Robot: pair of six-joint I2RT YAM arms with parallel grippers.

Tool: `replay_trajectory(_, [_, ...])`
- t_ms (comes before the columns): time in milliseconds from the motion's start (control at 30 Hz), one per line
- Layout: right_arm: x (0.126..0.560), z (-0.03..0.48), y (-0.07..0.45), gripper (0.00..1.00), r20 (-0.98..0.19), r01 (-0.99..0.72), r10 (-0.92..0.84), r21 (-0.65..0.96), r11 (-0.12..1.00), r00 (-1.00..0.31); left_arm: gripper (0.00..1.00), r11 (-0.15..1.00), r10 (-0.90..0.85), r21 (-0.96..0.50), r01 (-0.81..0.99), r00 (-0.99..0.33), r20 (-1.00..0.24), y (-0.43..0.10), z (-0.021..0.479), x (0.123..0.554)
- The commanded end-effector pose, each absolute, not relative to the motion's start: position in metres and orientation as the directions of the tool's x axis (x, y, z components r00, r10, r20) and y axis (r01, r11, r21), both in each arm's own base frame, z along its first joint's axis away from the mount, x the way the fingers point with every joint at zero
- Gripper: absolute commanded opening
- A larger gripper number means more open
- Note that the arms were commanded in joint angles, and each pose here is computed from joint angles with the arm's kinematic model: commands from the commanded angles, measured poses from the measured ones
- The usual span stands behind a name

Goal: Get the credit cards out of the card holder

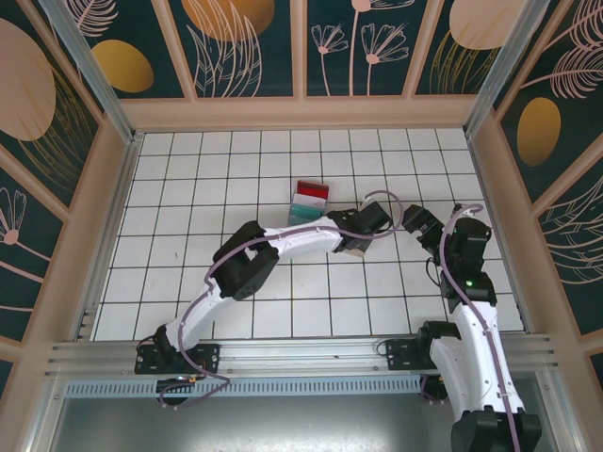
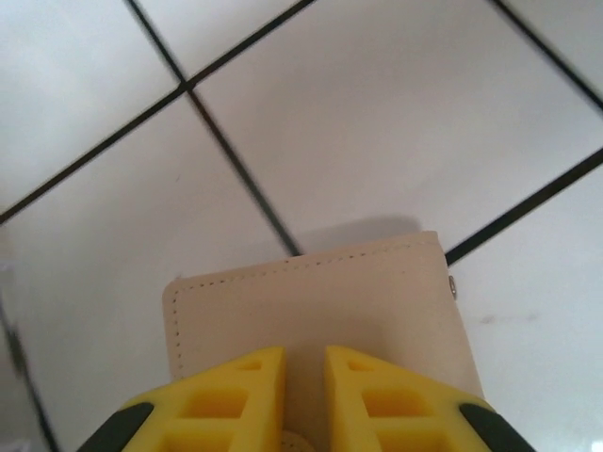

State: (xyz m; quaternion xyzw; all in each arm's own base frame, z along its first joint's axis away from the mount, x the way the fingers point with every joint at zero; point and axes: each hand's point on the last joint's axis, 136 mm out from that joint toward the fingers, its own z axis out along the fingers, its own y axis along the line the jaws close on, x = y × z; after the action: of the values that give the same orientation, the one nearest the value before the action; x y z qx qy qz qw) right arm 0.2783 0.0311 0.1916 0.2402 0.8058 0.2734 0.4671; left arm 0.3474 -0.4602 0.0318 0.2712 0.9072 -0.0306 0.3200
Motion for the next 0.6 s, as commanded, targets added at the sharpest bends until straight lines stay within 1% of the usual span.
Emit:
replay_trajectory(0, [0.283, 0.201, 0.04, 0.99, -0.636, 0.074, 0.628, 0.674, 0.735, -0.449, 0.21, 0.859, 0.486, 0.136, 0.494, -0.703, -0.52, -0.423, 0.018, 0.326])
replay_trajectory(300, [0.293, 0.194, 0.061, 0.99, -0.628, 0.038, 0.597, 0.673, 0.739, -0.498, 0.23, 0.898, 0.395, 0.03, 0.44, -0.773, -0.496, -0.362, 0.019, 0.276])
replay_trajectory(467, [0.298, 0.193, 0.084, 0.99, -0.639, -0.001, 0.552, 0.654, 0.756, -0.535, 0.24, 0.921, 0.35, 0.014, 0.389, -0.81, -0.47, -0.326, 0.015, 0.253])
replay_trajectory(500, [0.298, 0.193, 0.089, 0.99, -0.64, -0.009, 0.544, 0.652, 0.758, -0.544, 0.26, 0.924, 0.345, 0.015, 0.383, -0.814, -0.468, -0.322, 0.016, 0.251])
replay_trajectory(567, [0.299, 0.191, 0.099, 0.99, -0.637, -0.024, 0.526, 0.649, 0.76, -0.563, 0.33, 0.933, 0.317, 0.0, 0.36, -0.823, -0.471, -0.317, 0.025, 0.248])
